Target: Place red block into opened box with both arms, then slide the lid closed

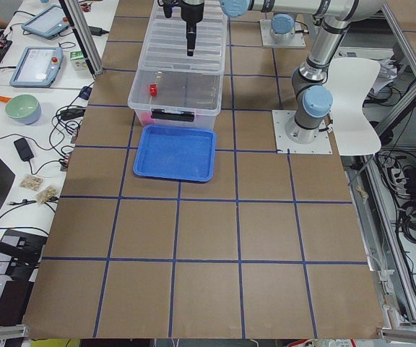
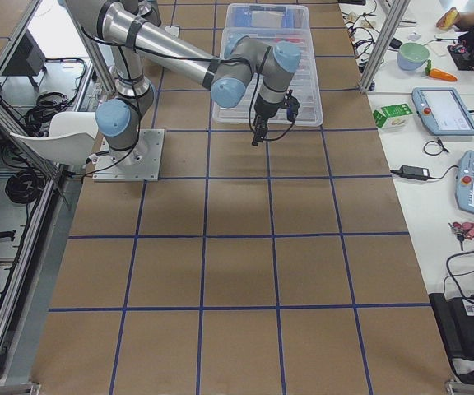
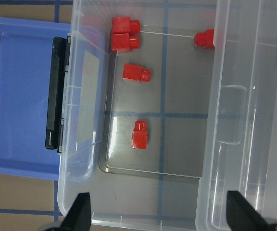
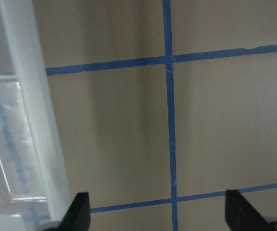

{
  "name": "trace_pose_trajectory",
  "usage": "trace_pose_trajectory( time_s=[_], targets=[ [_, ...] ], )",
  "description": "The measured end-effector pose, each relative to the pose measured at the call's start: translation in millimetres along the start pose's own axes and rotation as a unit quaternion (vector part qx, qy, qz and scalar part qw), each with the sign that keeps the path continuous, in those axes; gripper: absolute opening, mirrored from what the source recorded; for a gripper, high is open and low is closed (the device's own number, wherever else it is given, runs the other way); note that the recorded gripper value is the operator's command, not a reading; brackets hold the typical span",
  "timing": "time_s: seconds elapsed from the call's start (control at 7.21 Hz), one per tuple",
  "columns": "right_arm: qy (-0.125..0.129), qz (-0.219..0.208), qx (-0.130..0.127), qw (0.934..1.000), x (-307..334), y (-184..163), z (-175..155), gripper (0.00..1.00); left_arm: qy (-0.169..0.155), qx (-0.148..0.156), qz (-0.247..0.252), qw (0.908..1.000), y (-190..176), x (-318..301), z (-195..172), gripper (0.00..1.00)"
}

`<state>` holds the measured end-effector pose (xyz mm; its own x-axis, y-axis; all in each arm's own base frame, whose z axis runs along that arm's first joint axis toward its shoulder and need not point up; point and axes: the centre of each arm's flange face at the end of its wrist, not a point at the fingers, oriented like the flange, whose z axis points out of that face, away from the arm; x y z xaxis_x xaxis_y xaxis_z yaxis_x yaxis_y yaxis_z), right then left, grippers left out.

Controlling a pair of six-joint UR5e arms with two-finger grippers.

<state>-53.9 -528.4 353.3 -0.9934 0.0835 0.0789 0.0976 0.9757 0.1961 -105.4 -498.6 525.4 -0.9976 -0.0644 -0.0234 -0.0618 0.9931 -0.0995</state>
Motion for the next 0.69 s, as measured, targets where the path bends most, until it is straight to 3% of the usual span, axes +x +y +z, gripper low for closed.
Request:
trace_pose_trajectory(
  time_s=[0.69],
  targets=[
    [0.002, -0.016, 0.019, 0.9997, -58, -8, -1, 1.0, -0.006, -0.016, -0.006, 0.9998, 3, -9, -3, 1.0]
  ],
)
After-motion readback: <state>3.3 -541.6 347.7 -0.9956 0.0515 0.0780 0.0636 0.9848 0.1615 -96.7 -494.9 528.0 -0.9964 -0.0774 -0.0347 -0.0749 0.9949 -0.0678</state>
